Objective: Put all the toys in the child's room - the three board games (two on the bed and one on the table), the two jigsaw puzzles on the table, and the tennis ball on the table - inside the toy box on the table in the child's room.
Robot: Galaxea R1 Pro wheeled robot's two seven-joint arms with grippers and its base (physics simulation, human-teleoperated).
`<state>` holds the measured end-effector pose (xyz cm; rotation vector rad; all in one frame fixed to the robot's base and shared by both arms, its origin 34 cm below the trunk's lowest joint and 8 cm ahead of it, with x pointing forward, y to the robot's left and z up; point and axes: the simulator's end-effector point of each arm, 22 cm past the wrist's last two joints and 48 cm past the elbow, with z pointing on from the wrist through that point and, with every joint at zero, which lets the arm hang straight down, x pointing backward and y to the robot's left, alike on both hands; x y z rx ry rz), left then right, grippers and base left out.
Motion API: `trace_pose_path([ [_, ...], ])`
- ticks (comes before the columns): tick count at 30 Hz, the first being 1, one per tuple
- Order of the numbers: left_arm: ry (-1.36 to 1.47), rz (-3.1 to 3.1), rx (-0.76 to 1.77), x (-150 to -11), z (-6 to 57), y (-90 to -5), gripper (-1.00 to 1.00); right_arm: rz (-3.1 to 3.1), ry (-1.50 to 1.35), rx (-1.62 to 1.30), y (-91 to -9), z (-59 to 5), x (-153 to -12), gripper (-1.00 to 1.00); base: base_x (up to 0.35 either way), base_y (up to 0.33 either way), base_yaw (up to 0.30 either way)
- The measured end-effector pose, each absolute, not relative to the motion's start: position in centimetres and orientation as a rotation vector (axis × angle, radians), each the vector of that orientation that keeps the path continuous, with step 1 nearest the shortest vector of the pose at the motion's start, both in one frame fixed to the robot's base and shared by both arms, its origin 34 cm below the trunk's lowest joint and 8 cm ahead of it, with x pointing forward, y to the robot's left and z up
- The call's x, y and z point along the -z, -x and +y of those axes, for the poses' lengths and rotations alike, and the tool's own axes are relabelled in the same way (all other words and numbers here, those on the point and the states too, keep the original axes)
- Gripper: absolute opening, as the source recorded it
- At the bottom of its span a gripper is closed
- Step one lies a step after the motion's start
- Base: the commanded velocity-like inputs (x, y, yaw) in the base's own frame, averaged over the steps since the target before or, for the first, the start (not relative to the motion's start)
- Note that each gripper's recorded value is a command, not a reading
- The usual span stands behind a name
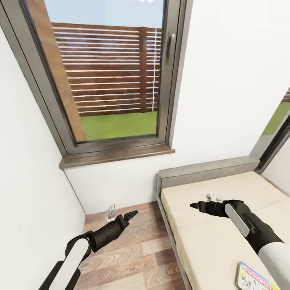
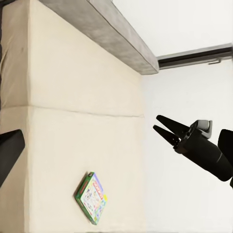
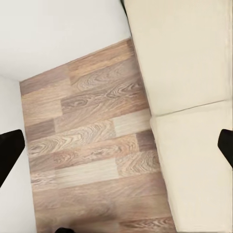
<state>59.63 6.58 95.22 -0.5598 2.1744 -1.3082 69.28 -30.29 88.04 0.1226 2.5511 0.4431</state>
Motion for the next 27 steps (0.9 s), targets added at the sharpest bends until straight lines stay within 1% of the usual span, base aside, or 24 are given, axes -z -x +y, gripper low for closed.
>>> trace_pose_path([
  [5,0.561,2.175,1.307,-95.18,6.62,-59.65,1.00,2.551,-0.123,-0.443,-69.28,-30.29,-88.04,1.00,0.034,0.000,-0.269],
  [9,0.561,2.175,1.306,-95.16,6.64,-59.65,1.00,2.551,-0.122,-0.443,-69.29,-30.28,-88.03,1.00,0.004,0.011,-0.164],
  [16,0.559,2.176,1.309,-95.18,6.63,-59.66,1.00,2.551,-0.122,-0.443,-69.31,-30.28,-88.02,1.00,-0.073,0.109,-0.078],
  [27,0.559,2.177,1.310,-95.21,6.61,-59.65,1.00,2.550,-0.122,-0.443,-69.33,-30.28,-88.03,1.00,-0.103,0.165,-0.023],
])
